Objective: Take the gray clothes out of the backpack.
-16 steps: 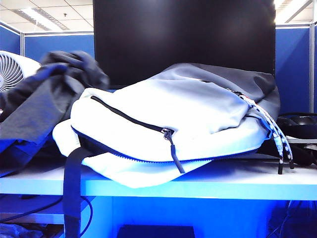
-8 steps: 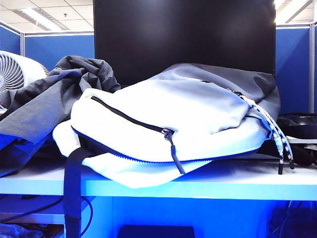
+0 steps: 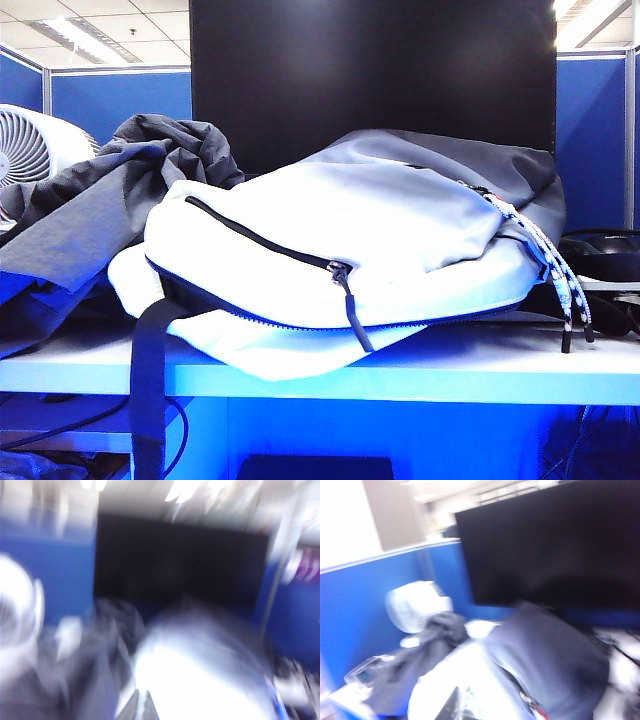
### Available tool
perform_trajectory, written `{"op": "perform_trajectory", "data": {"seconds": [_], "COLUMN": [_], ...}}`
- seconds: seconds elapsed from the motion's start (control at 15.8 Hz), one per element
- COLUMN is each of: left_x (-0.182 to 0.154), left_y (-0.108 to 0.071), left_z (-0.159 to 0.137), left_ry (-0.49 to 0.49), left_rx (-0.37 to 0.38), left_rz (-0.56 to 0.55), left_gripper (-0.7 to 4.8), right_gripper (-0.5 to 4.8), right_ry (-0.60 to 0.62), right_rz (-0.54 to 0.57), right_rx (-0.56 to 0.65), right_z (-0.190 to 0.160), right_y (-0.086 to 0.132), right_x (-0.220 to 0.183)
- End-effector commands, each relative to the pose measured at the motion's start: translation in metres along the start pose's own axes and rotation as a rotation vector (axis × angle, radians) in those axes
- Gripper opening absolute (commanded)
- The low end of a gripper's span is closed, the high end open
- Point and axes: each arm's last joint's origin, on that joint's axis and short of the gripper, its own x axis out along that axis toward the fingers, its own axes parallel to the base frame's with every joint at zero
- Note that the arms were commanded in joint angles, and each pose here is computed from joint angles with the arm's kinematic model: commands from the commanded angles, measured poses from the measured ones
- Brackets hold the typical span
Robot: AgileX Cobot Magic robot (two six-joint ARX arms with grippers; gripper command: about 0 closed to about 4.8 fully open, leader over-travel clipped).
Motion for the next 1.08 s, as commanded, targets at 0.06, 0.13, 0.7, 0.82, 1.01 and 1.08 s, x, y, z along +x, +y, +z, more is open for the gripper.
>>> {"op": "perform_trajectory", "data": {"seconds": [0.06, 0.13, 0.7, 0.82, 1.01, 1.08], "left_x": [0.009, 0.019, 0.083, 0.086, 0.09, 0.092], "left_y": [0.006, 0.009, 0.053, 0.056, 0.063, 0.066], "left_z": [-0.013, -0.022, -0.138, -0.142, -0.154, -0.163], "left_ry": [0.051, 0.065, 0.209, 0.148, 0.101, 0.107], "left_rx": [0.025, 0.005, -0.257, -0.226, -0.171, -0.161], "left_rz": [-0.028, -0.12, -0.32, -0.264, -0.153, -0.152], "left_gripper": [-0.06, -0.06, -0.06, -0.06, -0.06, -0.06], "right_gripper": [-0.06, -0.06, -0.05, -0.05, -0.05, -0.05], "right_ry": [-0.049, -0.048, -0.014, -0.072, -0.066, -0.042], "right_rz": [-0.08, -0.087, -0.044, -0.014, -0.026, -0.036], "right_rx": [0.064, 0.092, 0.111, 0.039, -0.03, -0.033], "right_z": [-0.019, -0.034, -0.174, -0.195, -0.216, -0.22], "right_y": [-0.006, -0.008, -0.024, -0.027, -0.031, -0.032], "right_x": [0.001, 0.007, 0.077, 0.082, 0.084, 0.085]}}
